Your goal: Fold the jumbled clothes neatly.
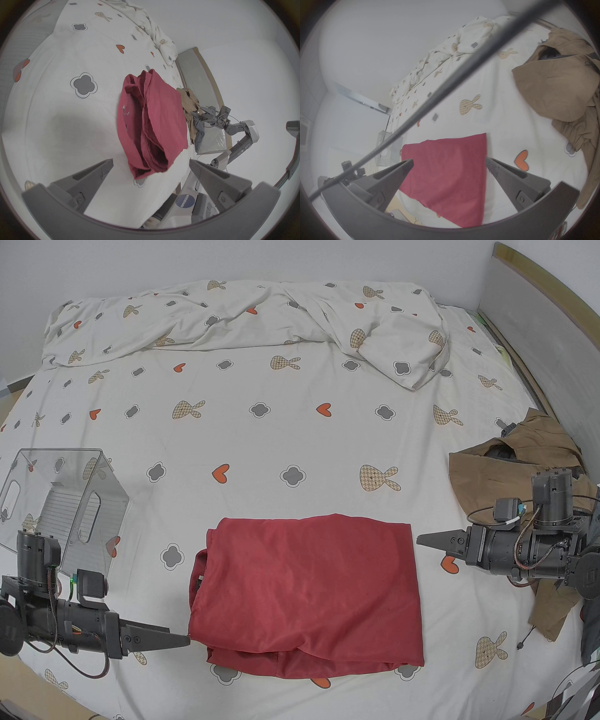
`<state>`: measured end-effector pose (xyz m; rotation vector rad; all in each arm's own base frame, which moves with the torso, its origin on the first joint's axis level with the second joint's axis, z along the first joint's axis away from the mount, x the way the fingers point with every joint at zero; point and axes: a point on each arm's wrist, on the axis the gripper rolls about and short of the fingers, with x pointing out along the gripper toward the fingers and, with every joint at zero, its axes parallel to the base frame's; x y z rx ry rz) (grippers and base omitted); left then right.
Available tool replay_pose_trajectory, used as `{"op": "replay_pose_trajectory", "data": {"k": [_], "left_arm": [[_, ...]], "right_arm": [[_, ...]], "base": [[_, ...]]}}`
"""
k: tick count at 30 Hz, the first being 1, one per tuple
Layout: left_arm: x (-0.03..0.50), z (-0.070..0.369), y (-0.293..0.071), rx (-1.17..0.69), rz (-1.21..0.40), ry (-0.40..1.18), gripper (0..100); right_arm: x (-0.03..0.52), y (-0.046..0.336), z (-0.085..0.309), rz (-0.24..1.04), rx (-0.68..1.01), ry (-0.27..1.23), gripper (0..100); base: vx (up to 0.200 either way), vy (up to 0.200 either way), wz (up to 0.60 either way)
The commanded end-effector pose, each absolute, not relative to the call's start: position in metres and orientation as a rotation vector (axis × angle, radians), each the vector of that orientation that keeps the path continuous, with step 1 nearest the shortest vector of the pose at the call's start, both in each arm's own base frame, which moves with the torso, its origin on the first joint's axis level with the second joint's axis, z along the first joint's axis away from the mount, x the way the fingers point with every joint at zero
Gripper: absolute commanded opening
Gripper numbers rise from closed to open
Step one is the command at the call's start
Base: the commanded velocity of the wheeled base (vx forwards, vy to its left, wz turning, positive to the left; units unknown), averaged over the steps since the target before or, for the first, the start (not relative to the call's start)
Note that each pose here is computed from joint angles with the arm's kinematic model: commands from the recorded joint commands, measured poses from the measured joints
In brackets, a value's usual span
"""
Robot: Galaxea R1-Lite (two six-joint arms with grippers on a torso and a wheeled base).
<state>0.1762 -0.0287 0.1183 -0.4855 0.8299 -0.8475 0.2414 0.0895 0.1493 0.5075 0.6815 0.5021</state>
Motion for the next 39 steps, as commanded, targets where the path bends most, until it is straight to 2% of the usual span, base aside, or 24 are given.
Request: {"op": "replay_pose_trajectory", "data": {"k": [1, 4, 16, 27, 39], "left_arm": [[0.200, 0.081, -0.016, -0.515, -0.807, 0.911, 100], [0.205, 0.072, -0.012, -0.513, -0.800, 0.928, 100], [0.238, 0.046, -0.020, -0.464, -0.901, 0.818, 100], [0.252, 0.025, -0.040, -0.448, -1.031, 0.771, 100], [0.272, 0.031, -0.055, -0.443, -1.071, 0.719, 100]], "right_arm": [[0.242, 0.082, 0.142, 0.491, 0.489, 0.675, 100], [0.243, 0.083, 0.140, 0.499, 0.488, 0.668, 100], [0.255, 0.082, 0.134, 0.534, 0.507, 0.528, 100], [0.257, 0.083, 0.122, 0.530, 0.506, 0.573, 100], [0.257, 0.082, 0.122, 0.525, 0.508, 0.573, 100]], "base": [[0.000, 0.000, 0.00], [0.000, 0.000, 0.00], [0.000, 0.000, 0.00], [0.000, 0.000, 0.00], [0.000, 0.000, 0.00]]}}
